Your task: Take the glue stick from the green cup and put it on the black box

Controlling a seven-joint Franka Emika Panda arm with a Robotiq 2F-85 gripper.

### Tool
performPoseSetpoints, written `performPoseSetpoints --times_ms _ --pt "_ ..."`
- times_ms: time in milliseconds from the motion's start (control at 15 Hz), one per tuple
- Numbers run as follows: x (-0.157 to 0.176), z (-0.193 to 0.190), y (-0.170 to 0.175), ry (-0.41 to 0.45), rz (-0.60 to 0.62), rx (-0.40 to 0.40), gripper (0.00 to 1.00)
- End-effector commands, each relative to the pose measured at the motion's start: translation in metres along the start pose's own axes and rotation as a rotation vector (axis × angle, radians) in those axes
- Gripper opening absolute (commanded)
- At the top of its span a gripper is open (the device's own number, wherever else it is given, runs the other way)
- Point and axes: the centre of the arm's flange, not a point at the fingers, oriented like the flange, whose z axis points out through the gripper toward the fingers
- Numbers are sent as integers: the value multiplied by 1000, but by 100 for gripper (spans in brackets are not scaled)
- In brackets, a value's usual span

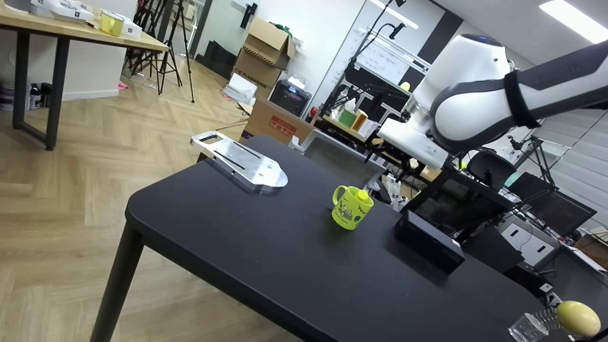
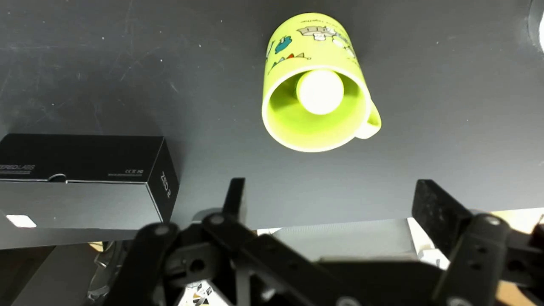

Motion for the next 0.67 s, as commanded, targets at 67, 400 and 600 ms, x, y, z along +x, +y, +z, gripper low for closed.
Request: performPoseSetpoints --times_ms 67,400,600 --pt "3 30 -7 -12 35 -19 100" --pt "-4 54 -3 -48 50 -41 100" --pt "-12 63 -4 -71 59 -36 67"
